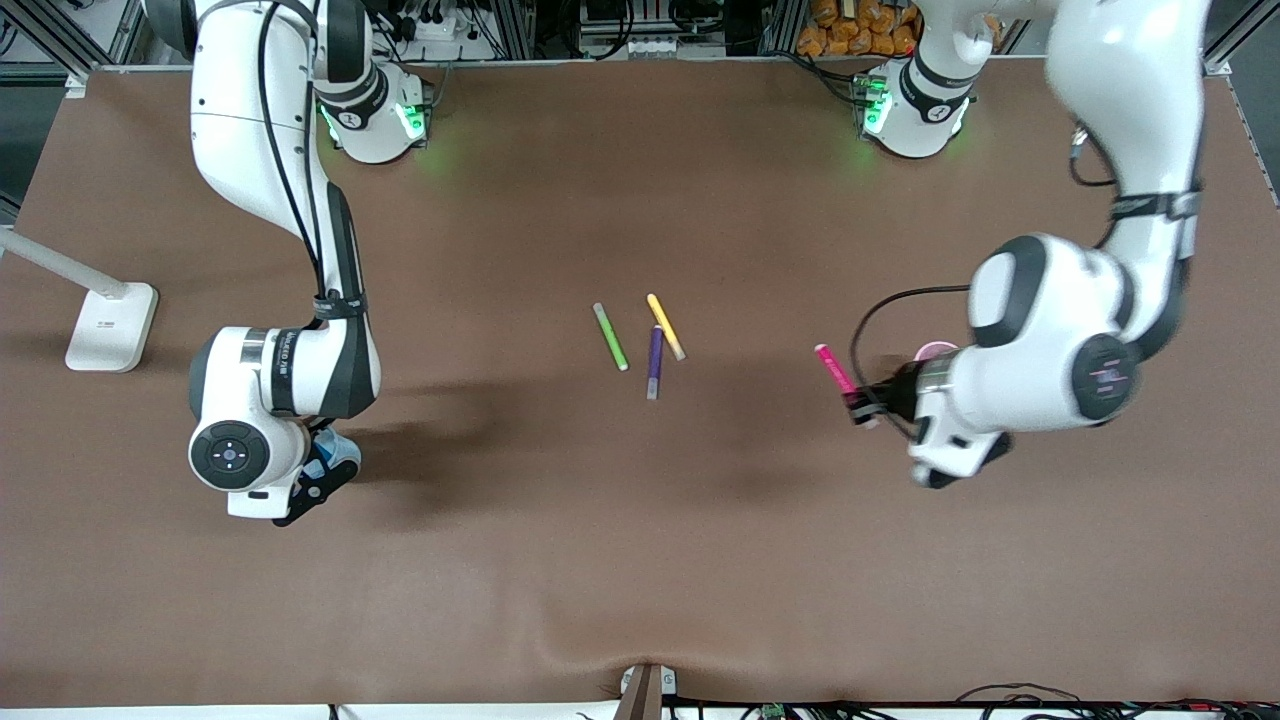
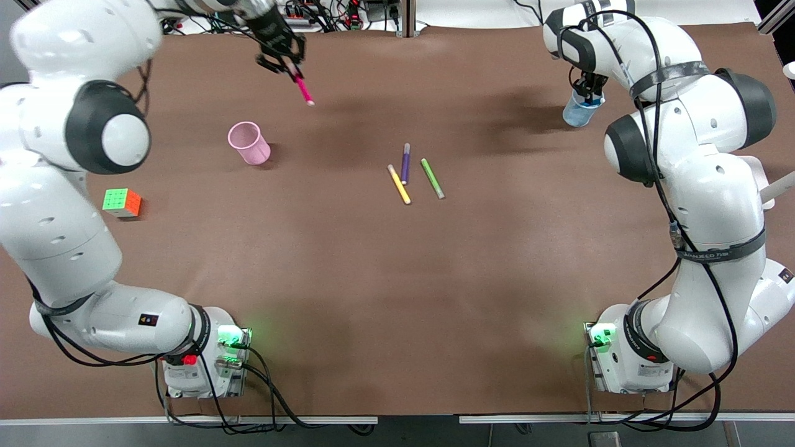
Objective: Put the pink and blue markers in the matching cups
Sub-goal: 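Carry the blue marker over the blue cup while the left gripper lifts pink, then drop the blue marker into the blue cup while the left gripper nears pink cup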
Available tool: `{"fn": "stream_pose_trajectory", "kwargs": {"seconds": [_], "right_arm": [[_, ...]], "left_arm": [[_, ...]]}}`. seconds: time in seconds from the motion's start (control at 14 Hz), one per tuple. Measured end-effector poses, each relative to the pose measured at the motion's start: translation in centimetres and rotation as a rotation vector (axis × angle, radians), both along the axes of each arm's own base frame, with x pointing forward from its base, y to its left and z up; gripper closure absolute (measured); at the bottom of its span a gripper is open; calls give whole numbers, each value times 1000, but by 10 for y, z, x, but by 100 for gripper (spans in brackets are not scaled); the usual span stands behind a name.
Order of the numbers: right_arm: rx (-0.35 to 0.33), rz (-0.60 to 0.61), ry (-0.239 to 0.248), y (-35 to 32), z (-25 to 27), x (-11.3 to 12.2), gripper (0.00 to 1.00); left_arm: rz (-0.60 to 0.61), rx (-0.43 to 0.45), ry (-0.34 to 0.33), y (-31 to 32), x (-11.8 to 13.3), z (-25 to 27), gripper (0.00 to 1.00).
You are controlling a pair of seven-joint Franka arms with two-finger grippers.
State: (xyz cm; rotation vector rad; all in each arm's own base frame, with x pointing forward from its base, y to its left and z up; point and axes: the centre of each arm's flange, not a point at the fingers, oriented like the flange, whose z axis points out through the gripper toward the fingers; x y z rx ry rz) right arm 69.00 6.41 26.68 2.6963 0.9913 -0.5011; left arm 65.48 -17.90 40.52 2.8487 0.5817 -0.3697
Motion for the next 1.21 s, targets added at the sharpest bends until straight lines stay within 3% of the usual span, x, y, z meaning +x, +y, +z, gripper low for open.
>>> {"fn": "stream_pose_trajectory", "kwargs": {"seconds": [0.29, 0.36, 0.5, 0.93, 1.21], "right_arm": [[48, -5, -58, 9, 30, 10, 27], [77, -22, -77, 9, 40, 11, 27], [119, -49, -109, 3, 68, 12, 16], [224, -207, -167, -3, 181, -13, 6], [256, -321, -178, -11, 227, -32, 0]], "left_arm": [[-45, 56, -42, 36, -3, 35, 82], [-63, 90, -43, 37, -6, 39, 82], [-94, 154, -56, 39, -12, 46, 82], [-63, 205, -107, 72, -41, 73, 82], [-69, 243, -145, 79, -69, 59, 82]]}}
